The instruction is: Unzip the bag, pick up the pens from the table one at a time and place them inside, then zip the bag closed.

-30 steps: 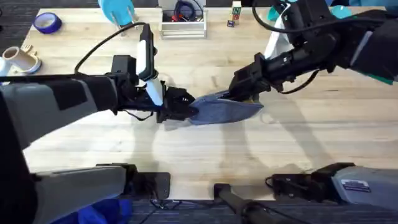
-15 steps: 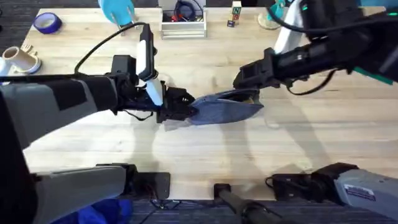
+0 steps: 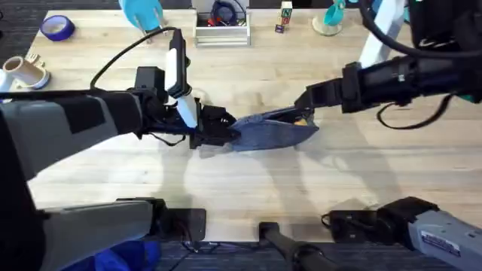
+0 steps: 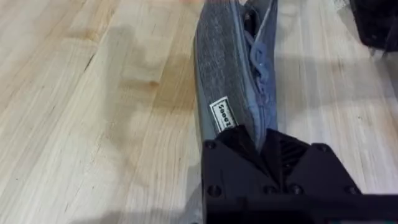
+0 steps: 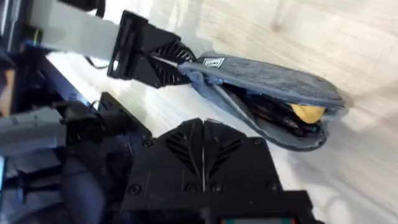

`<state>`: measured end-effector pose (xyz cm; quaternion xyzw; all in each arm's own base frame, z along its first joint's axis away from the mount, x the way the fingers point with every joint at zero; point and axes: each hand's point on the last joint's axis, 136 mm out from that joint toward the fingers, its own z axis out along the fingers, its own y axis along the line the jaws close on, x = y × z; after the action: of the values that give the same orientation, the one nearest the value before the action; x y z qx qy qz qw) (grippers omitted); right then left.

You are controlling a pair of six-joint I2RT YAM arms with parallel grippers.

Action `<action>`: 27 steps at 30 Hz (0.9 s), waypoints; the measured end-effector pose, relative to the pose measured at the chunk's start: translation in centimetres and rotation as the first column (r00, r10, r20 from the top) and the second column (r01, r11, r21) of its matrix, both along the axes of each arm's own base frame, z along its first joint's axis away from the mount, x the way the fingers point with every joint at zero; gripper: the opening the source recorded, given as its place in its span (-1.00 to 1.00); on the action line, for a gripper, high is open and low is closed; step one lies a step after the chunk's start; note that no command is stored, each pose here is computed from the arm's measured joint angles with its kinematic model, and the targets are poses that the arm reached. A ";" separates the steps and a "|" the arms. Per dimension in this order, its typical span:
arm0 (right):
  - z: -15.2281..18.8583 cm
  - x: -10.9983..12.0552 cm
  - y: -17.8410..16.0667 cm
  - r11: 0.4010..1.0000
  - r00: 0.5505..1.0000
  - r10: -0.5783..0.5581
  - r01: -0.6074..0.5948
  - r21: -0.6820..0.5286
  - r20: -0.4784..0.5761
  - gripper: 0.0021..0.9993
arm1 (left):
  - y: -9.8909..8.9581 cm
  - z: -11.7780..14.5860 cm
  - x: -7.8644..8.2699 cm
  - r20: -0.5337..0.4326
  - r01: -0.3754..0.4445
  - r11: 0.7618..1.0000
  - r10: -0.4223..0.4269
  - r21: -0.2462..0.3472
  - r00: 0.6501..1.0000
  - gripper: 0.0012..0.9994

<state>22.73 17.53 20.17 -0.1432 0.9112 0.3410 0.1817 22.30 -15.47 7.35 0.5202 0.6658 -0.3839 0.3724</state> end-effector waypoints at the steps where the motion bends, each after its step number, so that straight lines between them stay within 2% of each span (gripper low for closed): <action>1: 0.3 -0.2 -0.1 1.000 1.000 0.012 -0.012 -0.006 0.013 -0.94 | 0.0 0.0 0.0 0.001 0.000 1.000 0.000 0.000 1.000 -0.92; 12: 2.5 -2.7 -1.2 0.980 0.976 0.180 -0.168 -0.104 0.121 -0.94 | 0.0 0.0 0.0 0.000 0.000 1.000 0.000 0.000 1.000 -0.92; 24: 1.8 -3.2 -2.3 0.948 0.947 0.277 -0.242 -0.208 0.159 -0.94 | 0.0 0.0 0.0 0.000 0.000 1.000 0.000 0.000 1.000 -0.92; 26: 1.8 -3.2 -2.3 0.947 0.946 0.281 -0.245 -0.210 0.162 -0.90 | 0.0 0.0 0.0 0.000 0.000 1.000 0.000 0.000 1.000 -0.92; 27: 1.8 -3.2 -2.3 0.946 0.946 0.282 -0.246 -0.212 0.163 -0.82 | 0.0 0.0 0.0 0.000 0.000 1.000 0.000 0.000 1.000 -0.92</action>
<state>19.53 15.24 21.93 -0.3129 0.8902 0.2590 0.2063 22.30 -15.47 7.36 0.5202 0.6658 -0.3839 0.3724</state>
